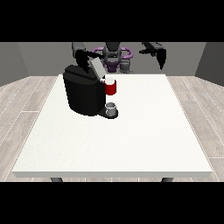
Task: Insert the coffee pod into the coffee machine and close the lid
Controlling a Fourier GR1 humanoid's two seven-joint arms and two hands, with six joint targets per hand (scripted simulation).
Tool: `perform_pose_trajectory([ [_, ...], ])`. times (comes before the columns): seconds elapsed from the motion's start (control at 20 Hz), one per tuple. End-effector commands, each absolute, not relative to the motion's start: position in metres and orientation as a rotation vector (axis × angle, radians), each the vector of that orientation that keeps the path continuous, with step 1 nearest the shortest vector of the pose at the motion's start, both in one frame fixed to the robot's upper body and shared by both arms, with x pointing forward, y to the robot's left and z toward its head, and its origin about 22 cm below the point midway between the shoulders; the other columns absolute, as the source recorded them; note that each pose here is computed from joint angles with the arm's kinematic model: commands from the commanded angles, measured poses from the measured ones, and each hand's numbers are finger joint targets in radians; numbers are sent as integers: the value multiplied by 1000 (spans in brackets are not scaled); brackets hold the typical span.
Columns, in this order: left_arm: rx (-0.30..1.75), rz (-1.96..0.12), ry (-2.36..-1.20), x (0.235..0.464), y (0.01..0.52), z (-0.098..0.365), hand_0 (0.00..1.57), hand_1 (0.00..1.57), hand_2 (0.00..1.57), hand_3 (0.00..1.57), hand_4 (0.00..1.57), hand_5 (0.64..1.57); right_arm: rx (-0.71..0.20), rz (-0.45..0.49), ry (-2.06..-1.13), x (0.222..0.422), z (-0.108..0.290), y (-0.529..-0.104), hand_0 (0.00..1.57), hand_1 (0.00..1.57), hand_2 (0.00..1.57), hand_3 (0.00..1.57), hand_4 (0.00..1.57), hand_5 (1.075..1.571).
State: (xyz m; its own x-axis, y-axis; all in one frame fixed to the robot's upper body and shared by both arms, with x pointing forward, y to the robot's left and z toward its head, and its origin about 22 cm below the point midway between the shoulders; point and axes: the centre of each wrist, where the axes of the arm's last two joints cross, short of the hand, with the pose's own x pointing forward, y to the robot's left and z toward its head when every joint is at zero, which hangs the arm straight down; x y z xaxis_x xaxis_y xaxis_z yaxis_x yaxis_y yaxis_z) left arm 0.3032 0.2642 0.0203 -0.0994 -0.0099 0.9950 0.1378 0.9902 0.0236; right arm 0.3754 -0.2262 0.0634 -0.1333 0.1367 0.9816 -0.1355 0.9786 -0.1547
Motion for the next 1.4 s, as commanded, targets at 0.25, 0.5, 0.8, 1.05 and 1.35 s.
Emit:
perform_pose_trajectory([
  [0.25,-49,-135,-1682,295,271,4,0,0,0,0,0,1571,27,302,-1726,389,83,-199,0,0,0,0,0,1571],
  [0.5,-69,-141,-1671,296,282,17,0,0,0,0,0,1571,10,308,-1698,389,67,-202,0,0,0,0,0,1571],
  [0.8,-66,-121,-1672,295,279,7,0,0,0,0,24,1571,13,358,-1719,400,89,-182,0,0,0,0,154,1571],
  [1.05,-18,-118,-1678,311,268,15,0,0,0,0,169,1571,10,444,-1777,402,112,-138,0,0,0,0,215,1571],
  [1.35,-55,-127,-1713,306,276,19,0,0,0,0,167,1571,-53,452,-1815,414,117,-167,0,0,0,0,110,1571],
])
